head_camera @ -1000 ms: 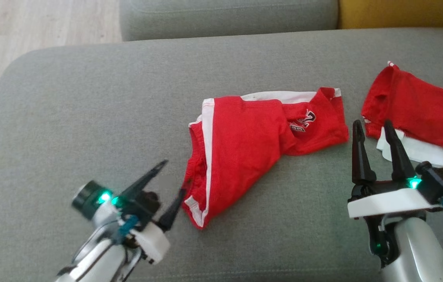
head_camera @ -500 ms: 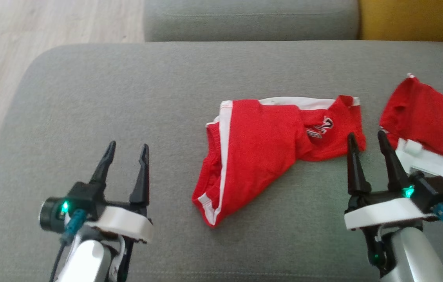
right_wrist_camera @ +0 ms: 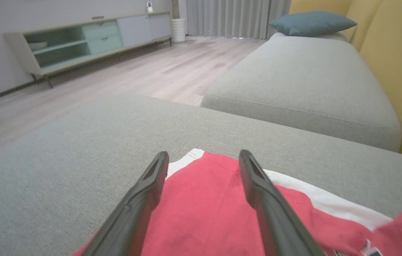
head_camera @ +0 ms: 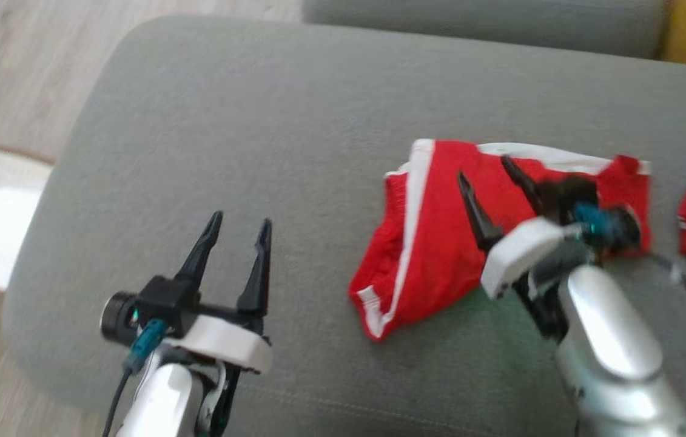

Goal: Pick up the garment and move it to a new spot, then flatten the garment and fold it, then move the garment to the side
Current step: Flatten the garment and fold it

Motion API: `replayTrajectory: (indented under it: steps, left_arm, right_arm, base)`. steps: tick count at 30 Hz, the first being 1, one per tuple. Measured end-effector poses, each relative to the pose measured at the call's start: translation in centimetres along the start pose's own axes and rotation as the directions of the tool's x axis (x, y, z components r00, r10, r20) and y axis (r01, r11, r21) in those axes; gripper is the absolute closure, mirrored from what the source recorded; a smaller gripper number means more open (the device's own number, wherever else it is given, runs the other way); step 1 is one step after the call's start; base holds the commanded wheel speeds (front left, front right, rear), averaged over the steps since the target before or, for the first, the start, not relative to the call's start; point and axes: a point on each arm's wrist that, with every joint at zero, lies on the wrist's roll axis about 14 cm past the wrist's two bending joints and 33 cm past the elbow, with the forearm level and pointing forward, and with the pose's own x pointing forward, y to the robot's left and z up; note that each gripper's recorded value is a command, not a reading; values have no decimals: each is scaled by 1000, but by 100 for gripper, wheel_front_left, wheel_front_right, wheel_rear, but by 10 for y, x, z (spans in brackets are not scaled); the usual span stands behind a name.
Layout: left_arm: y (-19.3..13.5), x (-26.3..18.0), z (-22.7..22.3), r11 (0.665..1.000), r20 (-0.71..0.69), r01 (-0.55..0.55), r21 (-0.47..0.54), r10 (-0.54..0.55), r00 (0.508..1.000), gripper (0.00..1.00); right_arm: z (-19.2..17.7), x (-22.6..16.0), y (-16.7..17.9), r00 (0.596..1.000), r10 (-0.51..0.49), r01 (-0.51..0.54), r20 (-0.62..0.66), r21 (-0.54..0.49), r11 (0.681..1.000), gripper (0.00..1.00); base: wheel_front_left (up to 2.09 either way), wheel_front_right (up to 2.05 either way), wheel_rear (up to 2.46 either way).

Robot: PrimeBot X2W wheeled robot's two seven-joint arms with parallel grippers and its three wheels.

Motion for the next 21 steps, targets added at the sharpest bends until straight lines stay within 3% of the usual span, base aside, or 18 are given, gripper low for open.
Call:
replayTrajectory:
  steps: [5, 8, 21]
  left_arm:
    - [11, 1, 0, 999, -4, -32, -4, 32, 999, 0]
    - [21, -3, -5, 998, -21, -68, -2, 68, 997, 0]
    - [41, -10, -21, 988, -84, -152, -14, 151, 985, 0]
  right_arm:
    - [-8, 31, -3, 994, 49, -54, -100, -51, 997, 0]
    - [-20, 49, -7, 980, 81, -111, -180, -160, 981, 0]
    - [-52, 94, -14, 909, 145, -247, -391, -224, 943, 0]
  base:
    - [0, 0, 0]
    - [0, 0, 0]
    - [0, 0, 0]
